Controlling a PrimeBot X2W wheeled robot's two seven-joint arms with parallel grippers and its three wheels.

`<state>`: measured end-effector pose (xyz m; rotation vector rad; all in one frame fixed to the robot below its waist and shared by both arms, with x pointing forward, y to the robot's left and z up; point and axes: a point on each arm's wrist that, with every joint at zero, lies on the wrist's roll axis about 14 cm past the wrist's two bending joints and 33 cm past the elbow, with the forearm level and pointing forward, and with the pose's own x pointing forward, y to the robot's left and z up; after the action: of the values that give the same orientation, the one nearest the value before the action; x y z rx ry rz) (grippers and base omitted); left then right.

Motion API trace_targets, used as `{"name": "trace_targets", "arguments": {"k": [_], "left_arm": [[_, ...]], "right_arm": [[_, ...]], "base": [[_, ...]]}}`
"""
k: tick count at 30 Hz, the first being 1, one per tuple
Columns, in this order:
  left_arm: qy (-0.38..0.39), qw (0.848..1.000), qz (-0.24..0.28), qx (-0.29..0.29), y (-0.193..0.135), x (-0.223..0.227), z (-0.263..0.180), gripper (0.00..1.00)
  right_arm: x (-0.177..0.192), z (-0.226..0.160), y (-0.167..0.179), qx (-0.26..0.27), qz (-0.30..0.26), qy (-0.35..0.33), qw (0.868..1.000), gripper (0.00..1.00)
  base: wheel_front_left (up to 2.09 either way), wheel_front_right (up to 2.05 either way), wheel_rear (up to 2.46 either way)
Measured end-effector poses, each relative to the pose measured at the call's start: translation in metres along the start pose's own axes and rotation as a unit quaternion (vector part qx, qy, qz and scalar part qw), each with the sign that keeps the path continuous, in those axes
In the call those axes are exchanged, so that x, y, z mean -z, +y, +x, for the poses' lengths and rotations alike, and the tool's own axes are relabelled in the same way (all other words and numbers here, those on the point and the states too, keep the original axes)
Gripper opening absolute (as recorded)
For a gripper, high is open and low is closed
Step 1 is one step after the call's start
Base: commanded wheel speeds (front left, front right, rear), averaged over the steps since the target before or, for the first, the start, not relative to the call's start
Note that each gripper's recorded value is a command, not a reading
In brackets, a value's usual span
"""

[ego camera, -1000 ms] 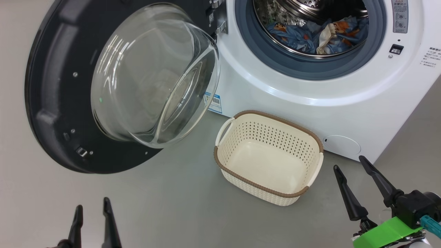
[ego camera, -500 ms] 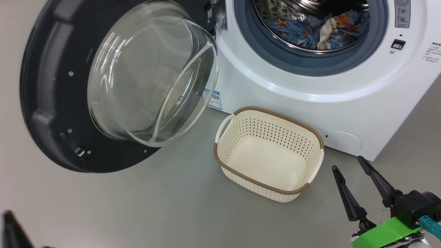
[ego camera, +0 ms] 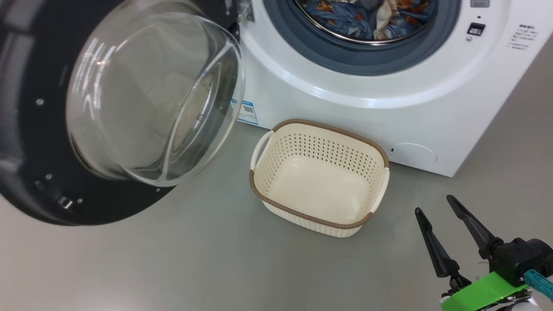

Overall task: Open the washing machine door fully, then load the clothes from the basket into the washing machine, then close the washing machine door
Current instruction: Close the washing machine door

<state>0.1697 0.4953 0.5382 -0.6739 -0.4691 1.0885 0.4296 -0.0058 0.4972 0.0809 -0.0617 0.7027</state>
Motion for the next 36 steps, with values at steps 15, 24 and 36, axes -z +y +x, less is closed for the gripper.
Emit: {"name": "trace_targets", "arguments": {"k": [15, 24, 36], "left_arm": [[0.067, 0.977, -0.198, -0.039, -0.03, 0.005, 0.073, 0.0], [0.143, 0.958, -0.245, -0.03, -0.061, 0.04, 0.083, 0.0], [0.244, 0.932, -0.267, -0.021, -0.081, 0.065, 0.069, 0.0]], "right_arm": [[0.012, -0.014, -0.027, 0.035, 0.003, 0.015, 0.999, 1.0], [0.028, -0.022, -0.045, 0.048, 0.0, 0.036, 0.998, 1.0], [0.028, -0.018, -0.049, 0.047, -0.001, 0.034, 0.998, 1.0]], "base": [[0.0, 0.0, 0.0], [0.0, 0.0, 0.0], [0.0, 0.0, 0.0]]}}
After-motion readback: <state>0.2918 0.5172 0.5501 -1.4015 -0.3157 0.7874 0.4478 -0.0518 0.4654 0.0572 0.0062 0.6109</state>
